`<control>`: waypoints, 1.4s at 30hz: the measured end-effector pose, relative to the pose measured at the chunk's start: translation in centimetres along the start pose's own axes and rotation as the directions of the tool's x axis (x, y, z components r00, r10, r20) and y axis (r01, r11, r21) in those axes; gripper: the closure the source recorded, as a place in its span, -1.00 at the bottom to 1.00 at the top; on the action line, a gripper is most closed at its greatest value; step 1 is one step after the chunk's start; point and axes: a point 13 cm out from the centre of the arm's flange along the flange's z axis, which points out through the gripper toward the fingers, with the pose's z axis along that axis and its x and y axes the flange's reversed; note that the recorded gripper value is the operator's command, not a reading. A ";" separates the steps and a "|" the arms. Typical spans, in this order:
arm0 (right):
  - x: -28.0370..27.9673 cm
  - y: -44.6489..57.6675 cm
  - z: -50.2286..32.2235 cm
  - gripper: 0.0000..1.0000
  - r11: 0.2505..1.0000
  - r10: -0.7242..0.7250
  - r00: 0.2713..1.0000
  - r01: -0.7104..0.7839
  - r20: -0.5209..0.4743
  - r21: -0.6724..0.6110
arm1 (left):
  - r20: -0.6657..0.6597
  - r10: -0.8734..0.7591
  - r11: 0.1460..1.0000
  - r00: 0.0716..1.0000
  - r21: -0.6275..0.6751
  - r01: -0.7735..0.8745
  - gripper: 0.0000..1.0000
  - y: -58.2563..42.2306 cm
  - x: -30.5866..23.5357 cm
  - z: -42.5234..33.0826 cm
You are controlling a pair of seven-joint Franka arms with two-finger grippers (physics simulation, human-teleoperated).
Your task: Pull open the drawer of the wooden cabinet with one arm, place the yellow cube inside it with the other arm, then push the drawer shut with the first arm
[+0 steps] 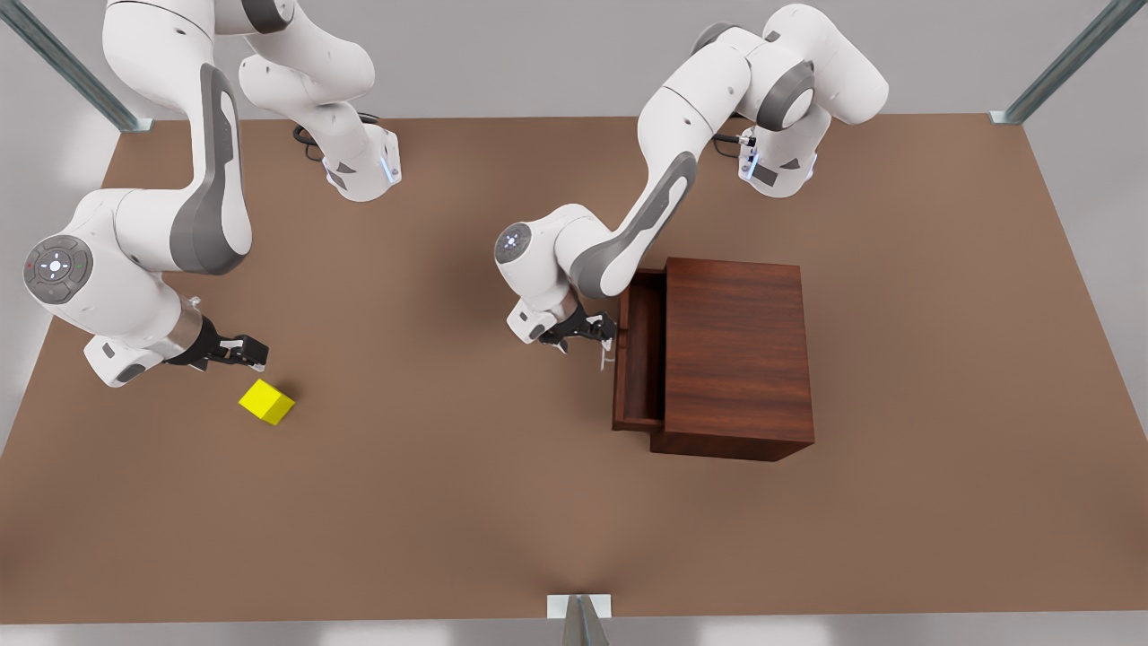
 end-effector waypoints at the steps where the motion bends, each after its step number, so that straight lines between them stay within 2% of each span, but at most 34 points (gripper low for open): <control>1: 0.0 0.0 0.0 -1.00 1.000 0.000 1.000 0.000 0.000 0.000 | 0.003 0.002 1.000 1.000 0.003 -0.002 -1.00 -0.2 0.0 -0.1; 24: 0.0 0.0 0.0 -1.00 1.000 0.000 1.000 0.000 0.000 0.000 | 0.024 0.015 1.000 1.000 0.025 -0.015 -1.00 -2.2 0.2 -1.2; 26: 0.0 -0.1 0.0 -1.00 1.000 0.000 1.000 0.000 0.001 0.000 | 0.042 0.011 0.999 0.999 0.050 -0.014 -1.00 -3.0 0.3 -5.2; 28: 0.0 -0.1 -0.1 -1.00 1.000 0.000 1.000 0.000 0.001 0.000 | 0.070 -0.001 0.991 0.998 0.134 -0.009 -1.00 -2.4 1.4 -15.6; 31: 0.0 0.0 0.0 -1.00 1.000 0.000 1.000 0.000 0.000 0.000 | 0.035 -0.008 0.985 0.999 0.175 0.002 -1.00 2.4 3.8 -24.7; 33: -0.1 -0.2 0.0 -1.00 1.000 0.002 1.000 -0.002 0.001 0.001 | -0.057 -0.097 0.980 0.994 0.167 0.106 -1.00 10.8 0.6 -25.1; 34: -0.2 -0.4 0.2 -1.00 1.000 0.007 1.000 -0.007 -0.003 0.002 | -0.118 -0.173 0.969 0.978 0.158 0.191 -1.00 17.6 -2.3 -24.3; 36: -0.5 -3.3 2.5 -1.00 0.998 0.055 0.998 -0.054 -0.035 0.011 | -0.304 -0.356 0.905 0.884 0.125 0.408 -1.00 35.8 -6.9 -17.8; 37: -0.7 -5.3 3.6 -1.00 0.996 0.089 0.995 -0.089 -0.049 0.016 | -0.394 -0.390 0.882 0.832 0.101 0.461 -1.00 41.9 -5.3 -13.8; 39: -0.9 -8.3 5.2 -1.00 0.988 0.156 0.986 -0.155 -0.067 0.018 | -0.483 -0.379 0.868 0.789 0.110 0.485 -1.00 46.4 -1.1 -8.8; 42: -1.2 -9.7 6.4 -1.00 0.973 0.231 0.971 -0.232 -0.069 -0.006 | -0.468 -0.314 0.876 0.826 0.192 0.442 -1.00 46.7 -1.0 -7.3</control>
